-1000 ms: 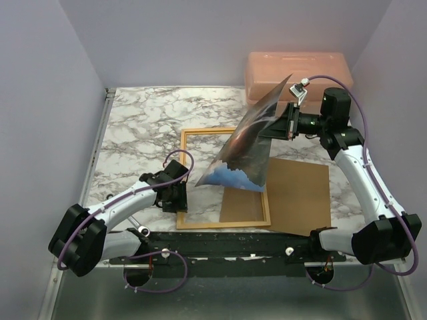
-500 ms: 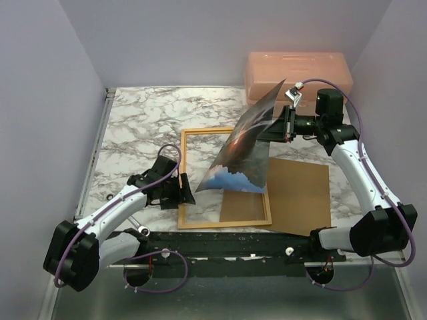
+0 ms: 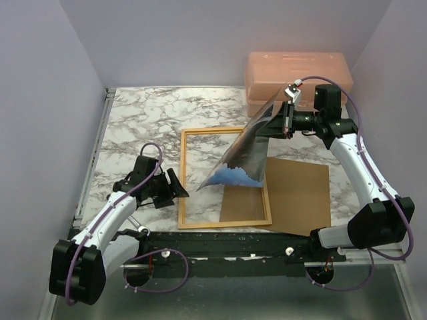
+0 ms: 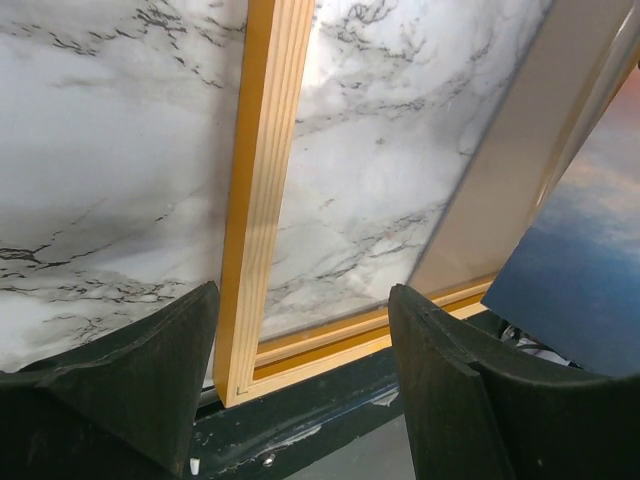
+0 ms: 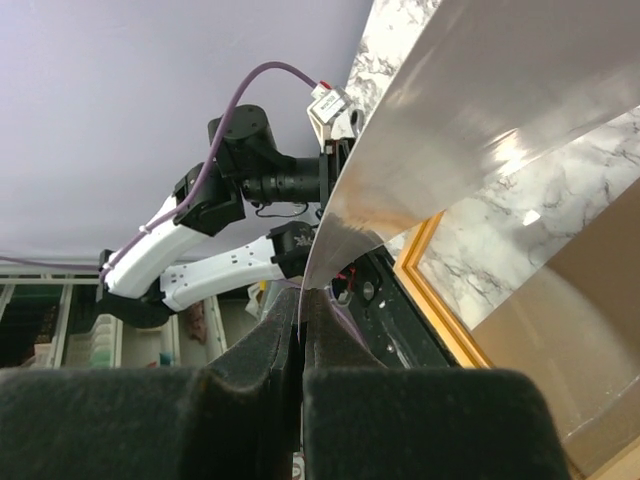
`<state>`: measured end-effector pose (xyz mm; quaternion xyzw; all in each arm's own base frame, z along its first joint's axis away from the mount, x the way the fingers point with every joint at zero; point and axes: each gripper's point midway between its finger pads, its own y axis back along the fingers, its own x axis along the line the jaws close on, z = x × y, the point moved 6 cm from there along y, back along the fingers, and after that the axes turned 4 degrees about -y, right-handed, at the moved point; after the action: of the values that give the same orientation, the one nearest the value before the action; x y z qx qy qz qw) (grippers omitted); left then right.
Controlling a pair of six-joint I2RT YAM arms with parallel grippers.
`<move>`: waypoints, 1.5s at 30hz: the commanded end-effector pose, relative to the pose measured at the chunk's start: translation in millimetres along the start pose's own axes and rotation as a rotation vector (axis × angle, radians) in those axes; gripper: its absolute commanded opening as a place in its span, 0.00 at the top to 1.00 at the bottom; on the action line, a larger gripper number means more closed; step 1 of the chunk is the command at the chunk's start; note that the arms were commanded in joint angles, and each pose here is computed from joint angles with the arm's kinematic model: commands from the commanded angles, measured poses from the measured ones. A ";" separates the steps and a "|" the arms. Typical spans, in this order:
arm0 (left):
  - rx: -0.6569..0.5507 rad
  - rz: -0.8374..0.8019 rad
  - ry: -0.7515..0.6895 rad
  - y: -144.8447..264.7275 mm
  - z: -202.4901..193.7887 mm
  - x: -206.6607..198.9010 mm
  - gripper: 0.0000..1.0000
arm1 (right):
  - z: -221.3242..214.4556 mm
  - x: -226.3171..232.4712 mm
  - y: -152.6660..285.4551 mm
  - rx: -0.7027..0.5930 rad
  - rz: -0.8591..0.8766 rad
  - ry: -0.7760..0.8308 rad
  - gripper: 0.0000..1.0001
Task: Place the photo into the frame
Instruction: Move the photo frame to the center of the board, then turn over the photo from the photo frame.
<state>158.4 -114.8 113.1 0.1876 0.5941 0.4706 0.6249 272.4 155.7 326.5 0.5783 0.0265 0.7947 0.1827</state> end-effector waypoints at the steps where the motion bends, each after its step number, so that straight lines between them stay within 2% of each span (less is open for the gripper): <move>1: -0.018 -0.060 -0.004 8.8 3.0 -1.7 0.30 | 7.1 24.1 -0.4 0.008 0.086 0.030 0.99; 13: -0.024 -0.064 0.011 9.7 8.1 0.5 0.30 | -4.1 94.5 -16.1 0.127 0.275 0.170 0.99; 17: -0.009 -0.061 0.014 8.4 7.1 1.2 0.30 | -12.5 80.8 -17.9 0.150 0.277 0.187 0.99; 20: -0.009 -0.063 0.012 8.4 7.1 0.9 0.30 | -18.5 45.2 -29.3 0.156 0.190 0.132 0.99; 24: -0.010 -0.062 0.013 8.3 7.0 1.2 0.30 | -26.8 -21.2 -43.8 0.164 -0.065 0.076 0.99; 27: -0.006 -0.058 0.013 7.2 7.0 2.0 0.30 | -35.3 -77.7 -51.1 0.206 -0.281 0.021 0.99; 30: 0.000 -0.049 0.015 6.3 7.4 2.9 0.30 | -43.4 -116.3 -53.7 0.259 -0.421 -0.042 0.99; 36: -0.006 -0.046 0.014 6.2 7.7 3.5 0.30 | -39.1 -134.4 -51.0 0.205 -0.558 -0.042 0.99; 45: -0.017 -0.004 0.014 4.6 11.1 7.4 0.30 | -27.5 -138.8 -45.1 0.161 -0.663 0.006 0.99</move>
<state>162.6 -106.6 114.9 0.1723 0.6041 0.4642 0.6244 286.8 165.8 168.6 0.5857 0.2694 0.6811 0.3471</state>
